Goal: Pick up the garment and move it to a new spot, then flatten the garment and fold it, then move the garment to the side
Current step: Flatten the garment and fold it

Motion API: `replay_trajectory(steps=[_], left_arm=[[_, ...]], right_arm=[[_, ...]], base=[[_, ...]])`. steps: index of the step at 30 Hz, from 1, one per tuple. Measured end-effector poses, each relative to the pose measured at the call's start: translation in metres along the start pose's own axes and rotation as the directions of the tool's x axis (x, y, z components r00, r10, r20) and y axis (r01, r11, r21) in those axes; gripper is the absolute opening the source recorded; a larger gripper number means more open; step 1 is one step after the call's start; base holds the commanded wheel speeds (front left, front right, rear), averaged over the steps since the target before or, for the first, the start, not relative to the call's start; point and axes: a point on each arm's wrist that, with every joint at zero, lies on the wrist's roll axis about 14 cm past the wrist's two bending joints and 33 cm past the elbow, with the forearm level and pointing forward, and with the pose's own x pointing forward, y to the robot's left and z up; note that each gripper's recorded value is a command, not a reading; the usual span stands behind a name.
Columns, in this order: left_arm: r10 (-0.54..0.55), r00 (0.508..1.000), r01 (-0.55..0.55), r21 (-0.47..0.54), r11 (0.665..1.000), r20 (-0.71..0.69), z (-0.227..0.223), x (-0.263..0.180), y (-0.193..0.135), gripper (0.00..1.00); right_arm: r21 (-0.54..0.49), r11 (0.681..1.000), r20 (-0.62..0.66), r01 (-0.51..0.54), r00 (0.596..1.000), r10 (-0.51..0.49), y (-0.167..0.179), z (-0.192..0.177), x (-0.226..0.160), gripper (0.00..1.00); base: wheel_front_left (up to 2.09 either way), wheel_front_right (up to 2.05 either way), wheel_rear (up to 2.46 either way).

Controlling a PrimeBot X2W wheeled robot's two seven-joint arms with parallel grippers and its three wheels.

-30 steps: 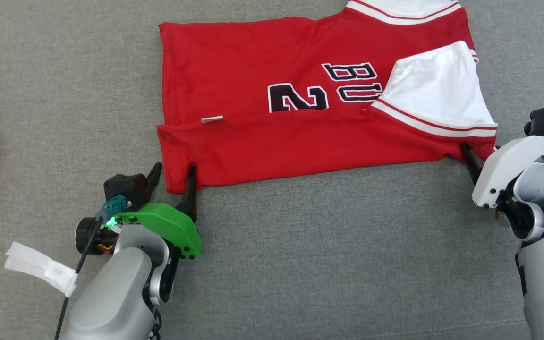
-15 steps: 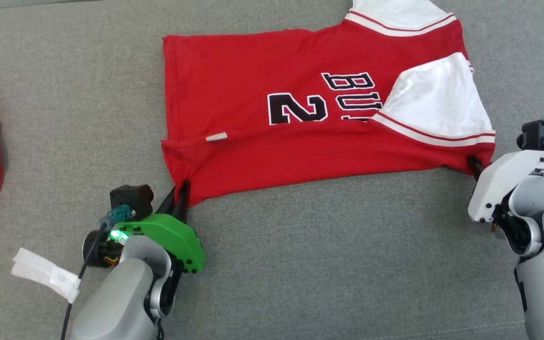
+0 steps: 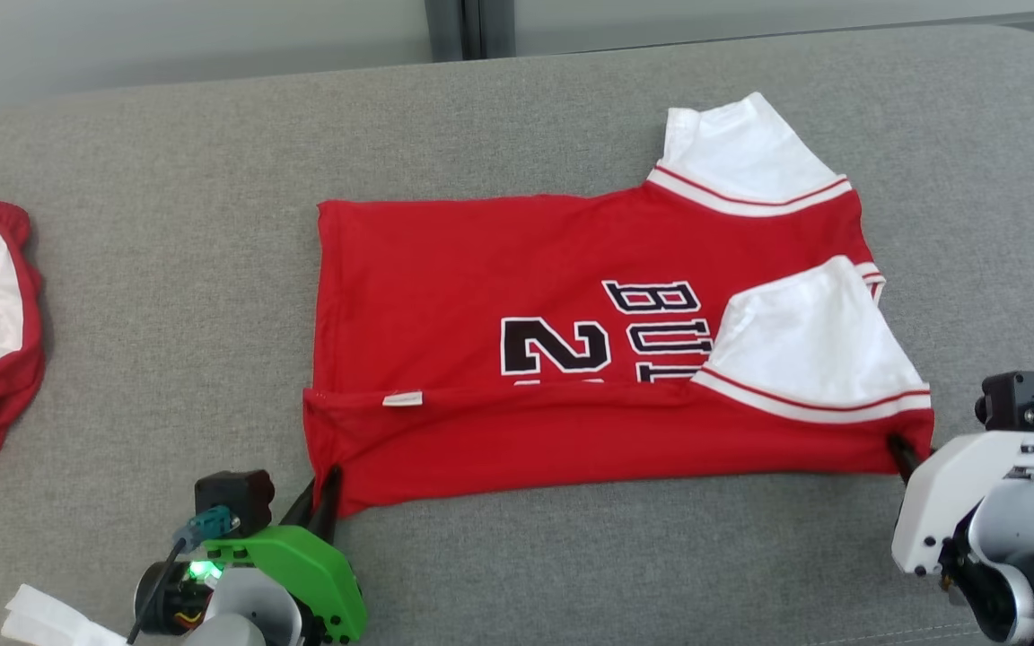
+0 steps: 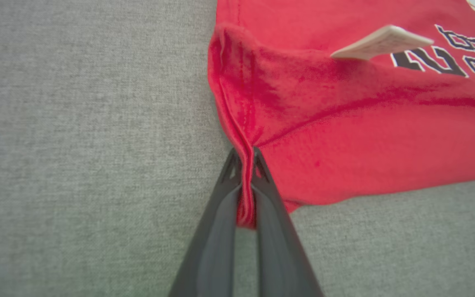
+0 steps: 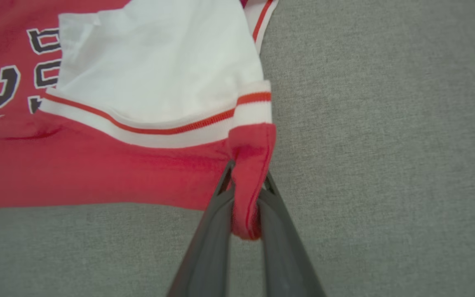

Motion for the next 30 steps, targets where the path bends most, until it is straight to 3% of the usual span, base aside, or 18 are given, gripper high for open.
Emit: replay_trajectory(steps=[4,5,6,7,11,15,19,25,30], left_arm=[[0.023,0.999,-0.024,-0.010,1.000,-0.029,-0.007,-0.010,0.003,0.00],[0.027,0.999,-0.028,-0.018,0.999,-0.039,-0.009,-0.012,0.003,0.00],[0.028,0.998,-0.030,-0.027,0.999,-0.050,-0.012,-0.014,0.003,0.27],[0.029,0.998,-0.031,-0.035,0.999,-0.060,-0.014,-0.015,0.002,1.00],[0.035,0.997,-0.037,-0.038,0.999,-0.064,-0.014,-0.020,0.002,1.00],[0.047,0.996,-0.052,-0.052,0.997,-0.079,-0.015,-0.023,0.005,1.00],[0.076,0.993,-0.079,-0.028,0.996,-0.087,-0.001,-0.021,0.020,1.00],[0.079,0.996,-0.079,0.024,0.997,-0.037,0.070,0.013,0.029,1.00],[0.060,0.997,-0.060,0.019,0.998,-0.042,0.115,0.050,0.024,1.00]], right_arm=[[0.028,1.000,-0.030,0.001,1.000,0.000,0.002,-0.019,-0.007,0.00],[0.033,0.999,-0.027,0.000,1.000,0.001,0.002,-0.020,-0.007,0.49],[0.034,0.999,-0.022,0.001,1.000,0.000,0.003,-0.020,-0.007,1.00],[0.036,0.999,-0.019,0.004,1.000,-0.003,0.002,-0.021,-0.006,1.00],[0.042,0.999,-0.023,0.008,1.000,-0.007,0.001,-0.024,-0.005,1.00],[0.026,1.000,0.028,0.008,1.000,-0.008,0.001,0.000,-0.004,1.00],[-0.038,0.999,0.085,0.010,0.996,-0.006,-0.002,0.041,-0.003,1.00],[-0.166,0.986,0.166,0.020,0.986,0.008,0.000,0.123,0.008,1.00],[-0.228,0.973,0.172,-0.040,0.982,0.081,0.028,0.171,0.035,1.00]], base=[[0.00,0.00,0.00],[0.00,0.00,0.00],[0.00,0.00,0.00],[0.00,0.00,0.00],[0.00,0.00,0.00],[0.00,0.00,0.00],[0.00,0.00,0.00],[0.00,0.00,0.00],[0.00,0.00,0.00]])
